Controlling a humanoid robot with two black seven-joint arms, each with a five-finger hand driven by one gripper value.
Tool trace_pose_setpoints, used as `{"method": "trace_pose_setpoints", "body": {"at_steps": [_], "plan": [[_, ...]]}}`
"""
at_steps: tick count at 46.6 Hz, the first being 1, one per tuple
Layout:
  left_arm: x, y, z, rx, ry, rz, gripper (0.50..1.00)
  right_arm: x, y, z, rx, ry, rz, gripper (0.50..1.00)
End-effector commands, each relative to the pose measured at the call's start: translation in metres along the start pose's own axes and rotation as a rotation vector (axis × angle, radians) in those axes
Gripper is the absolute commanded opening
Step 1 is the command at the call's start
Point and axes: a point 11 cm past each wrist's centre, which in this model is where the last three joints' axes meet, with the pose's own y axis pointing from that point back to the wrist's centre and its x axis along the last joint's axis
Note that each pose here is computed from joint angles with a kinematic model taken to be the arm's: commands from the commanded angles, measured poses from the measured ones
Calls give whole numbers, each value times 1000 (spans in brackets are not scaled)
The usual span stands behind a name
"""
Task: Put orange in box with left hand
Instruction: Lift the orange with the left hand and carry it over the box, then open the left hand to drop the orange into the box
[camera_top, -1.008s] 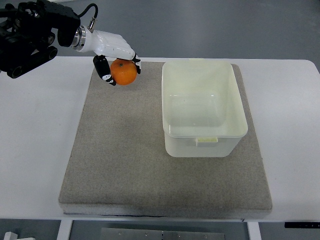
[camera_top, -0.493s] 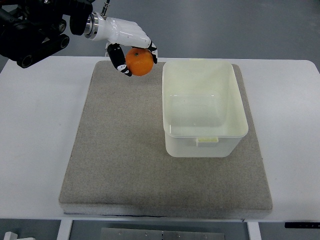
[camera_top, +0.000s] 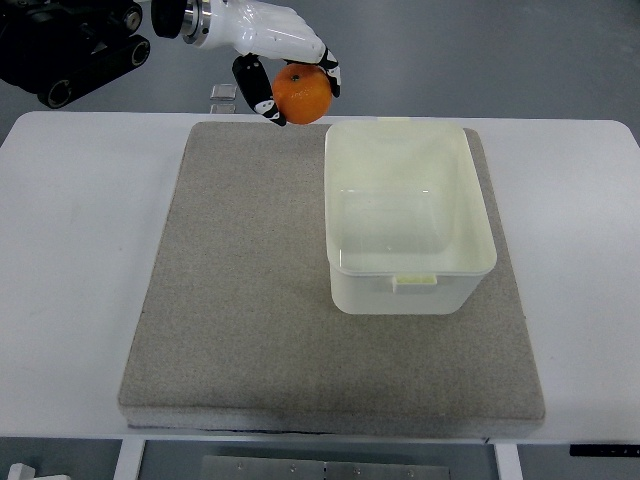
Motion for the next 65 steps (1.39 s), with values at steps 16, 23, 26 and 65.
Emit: {"method": "trace_pose_setpoints", "body": {"at_steps": [16,23,26,65], "plan": [[7,-48,54,-139,4,14,500,0,0,0,0,1,0,944],[9,-63,73,-182,-10,12,500,0,0,0,0,-1,0,944],[10,-67,79,-196,-16,12,500,0,0,0,0,-1,0,944],[16,-75,94,-257,113,156,859,0,0,0,0,-2,0,944]]}}
